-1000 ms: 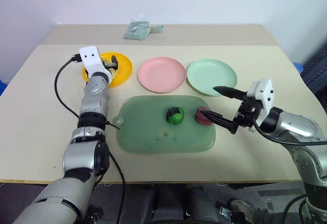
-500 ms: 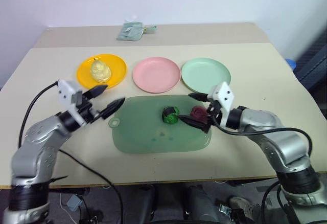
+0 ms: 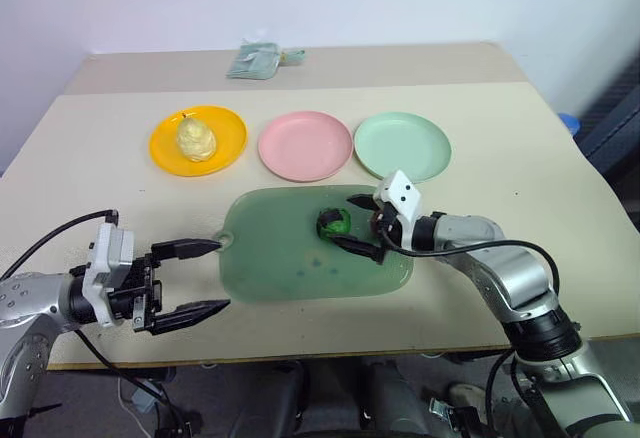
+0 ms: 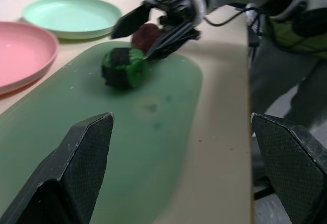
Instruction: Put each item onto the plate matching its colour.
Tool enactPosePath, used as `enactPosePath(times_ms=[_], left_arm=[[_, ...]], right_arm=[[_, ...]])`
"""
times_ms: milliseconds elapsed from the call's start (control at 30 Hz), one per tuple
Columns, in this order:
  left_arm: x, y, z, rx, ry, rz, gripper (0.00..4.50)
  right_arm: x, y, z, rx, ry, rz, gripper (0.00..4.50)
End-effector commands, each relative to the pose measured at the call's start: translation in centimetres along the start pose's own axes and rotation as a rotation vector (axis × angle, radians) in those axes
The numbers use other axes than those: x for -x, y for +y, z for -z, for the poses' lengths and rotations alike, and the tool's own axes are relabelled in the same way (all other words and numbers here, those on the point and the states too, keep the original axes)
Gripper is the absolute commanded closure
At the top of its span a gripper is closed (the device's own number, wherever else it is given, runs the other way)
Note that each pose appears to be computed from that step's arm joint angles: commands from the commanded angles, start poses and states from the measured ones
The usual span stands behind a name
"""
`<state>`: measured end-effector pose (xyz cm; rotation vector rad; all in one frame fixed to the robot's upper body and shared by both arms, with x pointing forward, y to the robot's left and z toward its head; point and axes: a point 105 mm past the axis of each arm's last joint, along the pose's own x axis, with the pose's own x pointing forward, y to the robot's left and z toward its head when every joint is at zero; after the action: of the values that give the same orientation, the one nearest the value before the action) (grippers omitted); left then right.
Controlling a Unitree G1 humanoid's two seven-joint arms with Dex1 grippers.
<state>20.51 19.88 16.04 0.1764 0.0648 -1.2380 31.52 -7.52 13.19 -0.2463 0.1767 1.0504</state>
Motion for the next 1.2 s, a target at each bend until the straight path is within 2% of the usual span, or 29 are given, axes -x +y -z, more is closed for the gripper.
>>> enactPosePath(times_ms=[33, 300, 400, 533, 667, 933, 1033, 1200], left_arm=[[-0.3, -0.7, -1.0, -0.052, 0.010, 0.039, 0.10], [-0.9, -0.9, -1.3, -0.057, -0.001, 0.019, 0.10], [-1.1, -1.0, -1.3, -0.058, -0.006, 0.006, 0.00], [-1.3, -1.0, -1.3, -0.057, -0.014, -0.019, 0.00], [-1.6, -0.9, -1.3, -0.053, -0.025, -0.042, 0.00], [-3.5, -0.3, -2.2, -0.033, -0.086, -0.101, 0.00], [-4.4, 0.4, -2.9, -0.030, -0.123, -0.143, 0.00], [-5.9, 1.6, -3.9, -0.018, -0.170, -0.231, 0.00]], right_arm=[[-0.5, 0.1, -1.0, 0.034, -0.032, -0.017, 0.00], [-1.1, 0.1, -0.4, 0.032, 0.003, -0.041, 0.00], [-1.3, 0.1, -0.4, 0.035, 0.006, -0.046, 0.91], [-1.2, 0.1, -1.0, 0.050, -0.006, -0.046, 2.80], [-0.6, 0.3, -2.6, 0.058, -0.048, -0.053, 2.80], [1.6, -1.3, -8.2, 0.041, -0.206, -0.014, 2.80], [2.3, -4.2, -9.9, 0.051, -0.260, 0.084, 2.80], [2.2, -10.8, -9.8, 0.078, -0.258, 0.317, 2.80]])
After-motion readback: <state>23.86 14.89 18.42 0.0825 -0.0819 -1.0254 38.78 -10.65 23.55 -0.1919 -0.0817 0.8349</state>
